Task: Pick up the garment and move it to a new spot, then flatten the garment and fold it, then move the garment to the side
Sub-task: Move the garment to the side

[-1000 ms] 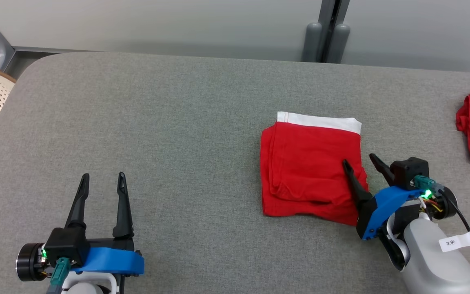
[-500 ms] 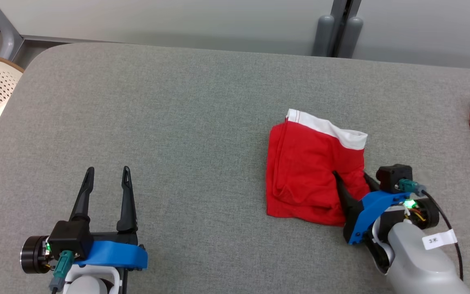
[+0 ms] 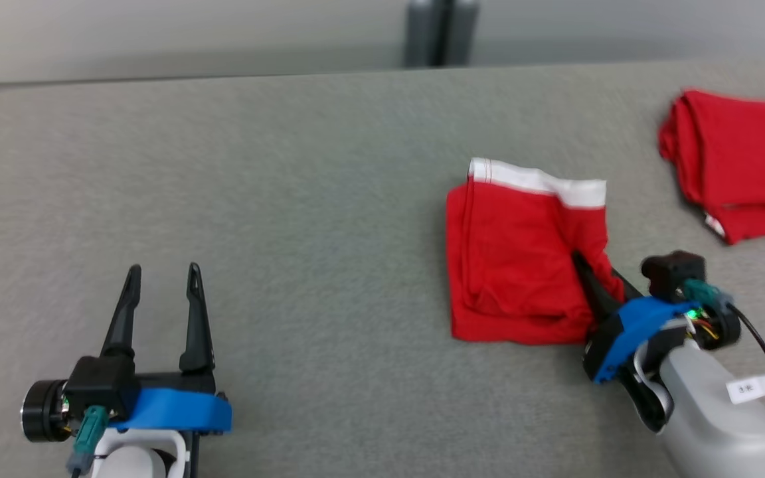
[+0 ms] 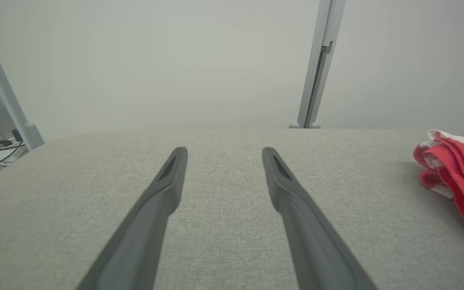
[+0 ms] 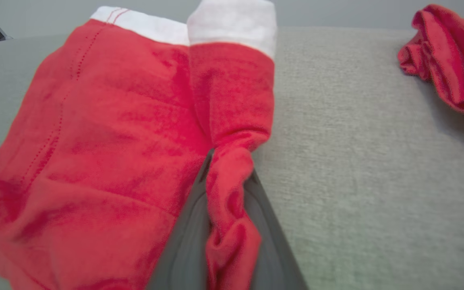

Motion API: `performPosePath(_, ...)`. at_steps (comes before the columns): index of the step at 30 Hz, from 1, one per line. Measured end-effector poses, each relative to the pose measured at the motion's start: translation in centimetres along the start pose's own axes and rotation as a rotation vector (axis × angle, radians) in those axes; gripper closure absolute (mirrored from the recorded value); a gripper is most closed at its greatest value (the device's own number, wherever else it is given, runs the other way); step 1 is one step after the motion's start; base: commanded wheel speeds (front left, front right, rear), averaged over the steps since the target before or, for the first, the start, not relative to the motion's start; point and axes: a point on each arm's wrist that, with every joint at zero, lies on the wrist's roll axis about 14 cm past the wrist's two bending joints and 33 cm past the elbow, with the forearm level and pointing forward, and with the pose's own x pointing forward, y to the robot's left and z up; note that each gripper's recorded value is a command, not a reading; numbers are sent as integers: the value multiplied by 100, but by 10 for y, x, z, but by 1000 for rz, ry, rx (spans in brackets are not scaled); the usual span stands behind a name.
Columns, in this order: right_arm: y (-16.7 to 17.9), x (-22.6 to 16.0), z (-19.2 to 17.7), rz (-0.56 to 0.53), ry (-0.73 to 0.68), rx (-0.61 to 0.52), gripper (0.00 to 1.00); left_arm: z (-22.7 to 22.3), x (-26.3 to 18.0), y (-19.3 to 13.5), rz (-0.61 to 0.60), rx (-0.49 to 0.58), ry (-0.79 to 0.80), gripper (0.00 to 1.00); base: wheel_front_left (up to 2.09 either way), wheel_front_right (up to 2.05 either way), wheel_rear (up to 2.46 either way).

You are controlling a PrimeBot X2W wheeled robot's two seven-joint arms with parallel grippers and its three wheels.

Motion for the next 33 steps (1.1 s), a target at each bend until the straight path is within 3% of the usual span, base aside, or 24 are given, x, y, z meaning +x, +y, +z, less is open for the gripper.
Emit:
performPosePath(5,-56,-23,0,-117,-12,-11,100,-7,31,-34,-111,2,0,0,0,0,0)
performPosePath(11,-97,-44,0,-214,-23,-11,100,-12,55,-48,-163,9,-10,0,0,0,0)
performPosePath(16,-105,-42,11,-225,-52,-34,100,-14,61,-46,-166,18,-11,0,0,0,0)
performPosePath(23,-126,-19,58,-211,-98,-188,100,-15,63,-38,-153,33,-13,0,0,0,0)
performPosePath(33,-216,-8,101,-358,-11,-314,100,-28,75,-27,-139,49,-5,0,0,0,0)
